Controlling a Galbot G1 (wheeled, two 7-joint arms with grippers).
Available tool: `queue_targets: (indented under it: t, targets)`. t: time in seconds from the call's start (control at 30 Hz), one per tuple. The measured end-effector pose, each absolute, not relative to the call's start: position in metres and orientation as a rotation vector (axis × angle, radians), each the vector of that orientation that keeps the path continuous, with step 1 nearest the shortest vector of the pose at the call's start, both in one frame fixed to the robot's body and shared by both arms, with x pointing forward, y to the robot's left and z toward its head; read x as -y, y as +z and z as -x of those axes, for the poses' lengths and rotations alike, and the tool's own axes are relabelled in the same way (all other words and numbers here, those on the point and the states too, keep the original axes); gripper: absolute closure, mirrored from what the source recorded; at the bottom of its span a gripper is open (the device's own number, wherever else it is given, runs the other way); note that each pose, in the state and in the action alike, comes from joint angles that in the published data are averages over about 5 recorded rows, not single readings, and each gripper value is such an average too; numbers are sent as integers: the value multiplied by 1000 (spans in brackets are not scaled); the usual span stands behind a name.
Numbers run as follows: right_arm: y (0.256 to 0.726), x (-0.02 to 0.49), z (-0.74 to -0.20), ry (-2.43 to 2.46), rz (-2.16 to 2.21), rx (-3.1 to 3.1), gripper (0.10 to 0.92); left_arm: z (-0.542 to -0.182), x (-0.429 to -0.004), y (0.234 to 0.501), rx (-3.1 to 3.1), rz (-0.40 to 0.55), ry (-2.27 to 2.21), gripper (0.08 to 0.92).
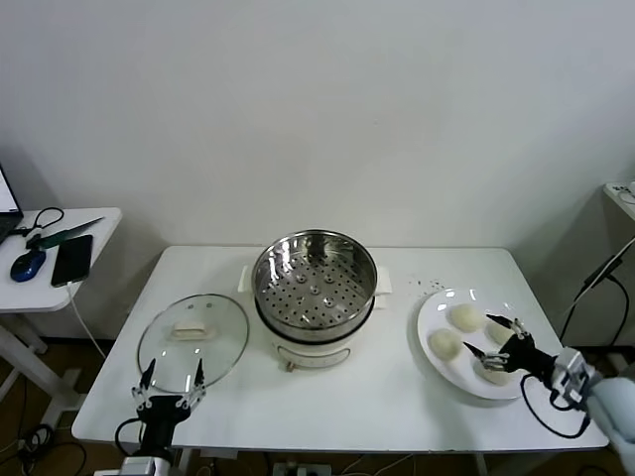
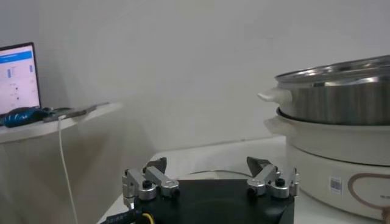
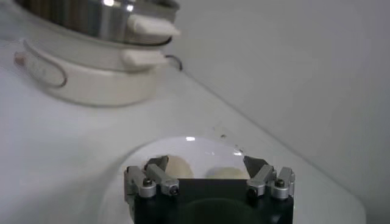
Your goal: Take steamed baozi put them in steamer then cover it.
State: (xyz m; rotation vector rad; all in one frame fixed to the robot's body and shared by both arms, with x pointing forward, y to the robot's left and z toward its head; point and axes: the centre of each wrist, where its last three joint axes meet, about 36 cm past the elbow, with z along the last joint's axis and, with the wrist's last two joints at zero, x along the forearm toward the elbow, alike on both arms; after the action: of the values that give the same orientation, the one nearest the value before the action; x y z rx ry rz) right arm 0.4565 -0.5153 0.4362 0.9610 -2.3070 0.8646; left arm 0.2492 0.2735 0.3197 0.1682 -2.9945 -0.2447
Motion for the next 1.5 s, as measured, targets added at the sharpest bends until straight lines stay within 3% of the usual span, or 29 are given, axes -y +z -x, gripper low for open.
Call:
queue_targets:
  t: [0.6, 1.5]
  targets:
    - [516, 493, -611, 1177, -1203, 1742, 200, -250, -280, 319, 2983, -186, -266, 177]
    - [469, 441, -675, 1286, -1211, 1401, 200, -247, -284, 318, 2975, -177, -281, 177]
